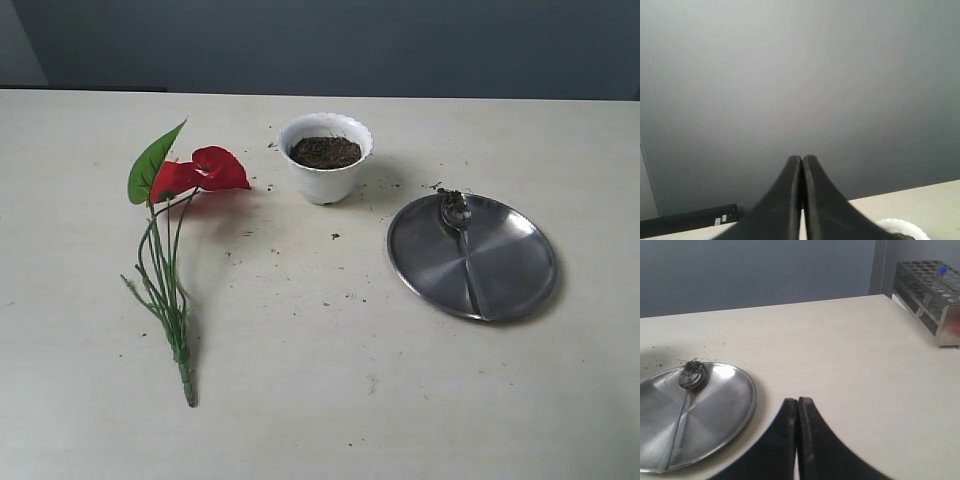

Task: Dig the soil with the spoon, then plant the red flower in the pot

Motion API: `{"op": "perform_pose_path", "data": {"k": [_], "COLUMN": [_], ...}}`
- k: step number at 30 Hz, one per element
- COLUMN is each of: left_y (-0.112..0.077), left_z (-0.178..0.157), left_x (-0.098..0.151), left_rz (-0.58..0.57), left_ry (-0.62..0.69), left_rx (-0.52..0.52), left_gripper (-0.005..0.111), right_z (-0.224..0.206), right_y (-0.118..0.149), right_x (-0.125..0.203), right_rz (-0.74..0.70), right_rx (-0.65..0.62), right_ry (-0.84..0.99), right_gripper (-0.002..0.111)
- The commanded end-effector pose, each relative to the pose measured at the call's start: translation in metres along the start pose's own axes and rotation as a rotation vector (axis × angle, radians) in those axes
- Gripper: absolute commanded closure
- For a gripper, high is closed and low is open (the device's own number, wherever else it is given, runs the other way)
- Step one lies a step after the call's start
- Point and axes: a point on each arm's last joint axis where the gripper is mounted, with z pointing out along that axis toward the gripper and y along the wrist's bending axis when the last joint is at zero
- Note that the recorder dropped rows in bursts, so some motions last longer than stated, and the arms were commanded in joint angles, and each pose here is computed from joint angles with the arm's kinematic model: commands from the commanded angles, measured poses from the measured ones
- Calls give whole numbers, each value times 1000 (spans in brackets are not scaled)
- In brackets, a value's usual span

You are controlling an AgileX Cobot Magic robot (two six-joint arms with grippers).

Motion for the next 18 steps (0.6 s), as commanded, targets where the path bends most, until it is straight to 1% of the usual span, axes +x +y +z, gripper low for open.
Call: {"op": "perform_pose_path", "data": {"k": [1, 3, 9, 11, 13, 18], "left_y": [-4, -4, -1, -1, -2, -1], "left_z": [12, 12, 9, 9, 8, 8], "left_x": [3, 3, -4, -6, -7, -8], "left_rz": [-53, -69, -84, -97, -139, -145], "left_ry": [62, 60, -15, -26, -36, -44], "left_rx": [67, 72, 29, 28, 38, 34], "left_gripper": [106, 106, 106, 106, 106, 106], "right_z": [0, 0, 0, 0, 0, 0], "right_y": [0, 0, 0, 0, 0, 0], "right_x": [0, 0, 0, 0, 0, 0], "right_rz": [-2, -2, -2, -2, -2, -2], "right_rx": [5, 5, 5, 5, 5, 5], "right_ry": [-6, -6, -6, -6, -6, -6], "right_gripper": [109, 109, 109, 109, 109, 109]}}
